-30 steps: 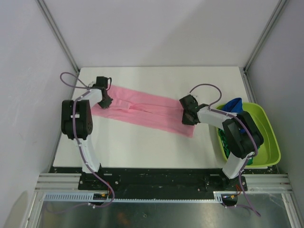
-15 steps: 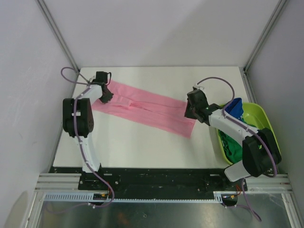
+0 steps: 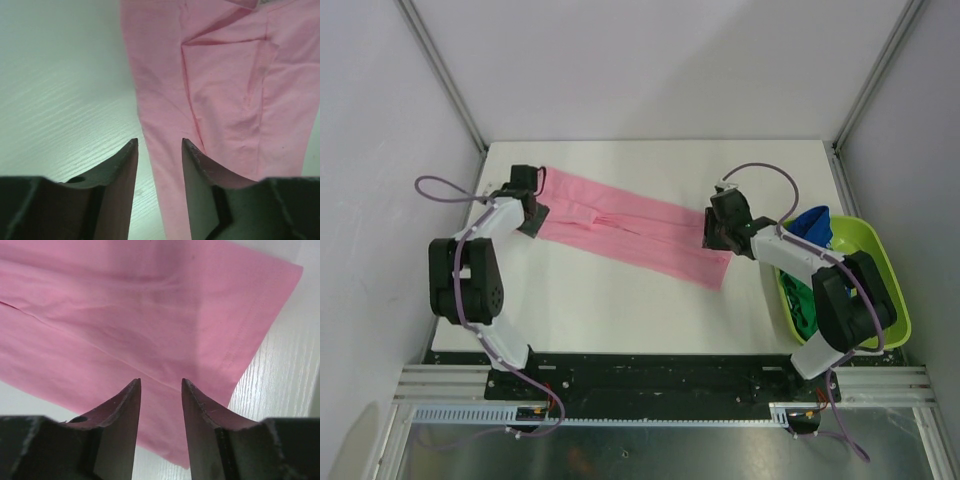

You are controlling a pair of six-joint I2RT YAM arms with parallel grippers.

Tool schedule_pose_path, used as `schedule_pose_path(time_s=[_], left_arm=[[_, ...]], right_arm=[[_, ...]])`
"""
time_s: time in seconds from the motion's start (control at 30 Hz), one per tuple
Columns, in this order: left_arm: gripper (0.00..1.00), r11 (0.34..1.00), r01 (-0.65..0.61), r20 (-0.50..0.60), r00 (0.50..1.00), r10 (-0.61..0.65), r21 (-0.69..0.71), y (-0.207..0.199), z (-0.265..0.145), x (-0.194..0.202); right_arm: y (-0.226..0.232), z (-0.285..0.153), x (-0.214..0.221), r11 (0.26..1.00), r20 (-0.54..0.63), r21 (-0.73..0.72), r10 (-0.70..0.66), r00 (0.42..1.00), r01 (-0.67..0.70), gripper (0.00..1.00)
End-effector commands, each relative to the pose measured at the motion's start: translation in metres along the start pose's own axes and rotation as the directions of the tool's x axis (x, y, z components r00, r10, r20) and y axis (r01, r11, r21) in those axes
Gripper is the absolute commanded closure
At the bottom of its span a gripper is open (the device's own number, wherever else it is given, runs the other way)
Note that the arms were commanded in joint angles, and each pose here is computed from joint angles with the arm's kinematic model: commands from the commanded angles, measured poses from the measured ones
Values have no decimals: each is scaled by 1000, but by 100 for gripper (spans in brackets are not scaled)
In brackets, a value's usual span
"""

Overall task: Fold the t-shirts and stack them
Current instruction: Rotate the tshirt 90 degrees

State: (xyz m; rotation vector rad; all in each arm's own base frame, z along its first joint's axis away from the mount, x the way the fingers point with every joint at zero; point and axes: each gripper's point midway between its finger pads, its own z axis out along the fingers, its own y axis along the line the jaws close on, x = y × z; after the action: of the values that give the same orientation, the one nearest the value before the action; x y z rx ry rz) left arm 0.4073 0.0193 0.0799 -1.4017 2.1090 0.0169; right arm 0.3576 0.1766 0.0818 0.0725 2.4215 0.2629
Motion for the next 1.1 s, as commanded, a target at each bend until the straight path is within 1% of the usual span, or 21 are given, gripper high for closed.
schedule_pose_path(time_s=[0.0,0.13,0.23,0.37,0.63,0.93,1.07], left_arm=[[51,996,84,34,996,-84,-8,-17,5,-10],[44,997,80,35,996,-81,13,-36,7,-10],[43,998,60,34,998,-60,26,-52,12,-5],[42,999,25,46,999,-27,39,-73,17,-1],[42,999,-19,80,997,16,33,-99,36,0],[44,992,-127,101,987,125,16,-114,61,0],[47,981,-196,96,976,194,8,-117,72,2]], right_arm=[[6,8,-14,992,48,-33,-119,992,120,54],[3,19,-7,983,29,-31,-181,983,182,51],[-1,29,3,983,-8,-28,-183,983,183,51],[-7,41,19,985,-64,-18,-170,983,169,51],[-15,55,42,990,-140,5,-137,981,139,53],[-12,54,63,992,-208,12,-117,971,122,54],[-2,47,79,995,-253,16,-95,963,103,54]])
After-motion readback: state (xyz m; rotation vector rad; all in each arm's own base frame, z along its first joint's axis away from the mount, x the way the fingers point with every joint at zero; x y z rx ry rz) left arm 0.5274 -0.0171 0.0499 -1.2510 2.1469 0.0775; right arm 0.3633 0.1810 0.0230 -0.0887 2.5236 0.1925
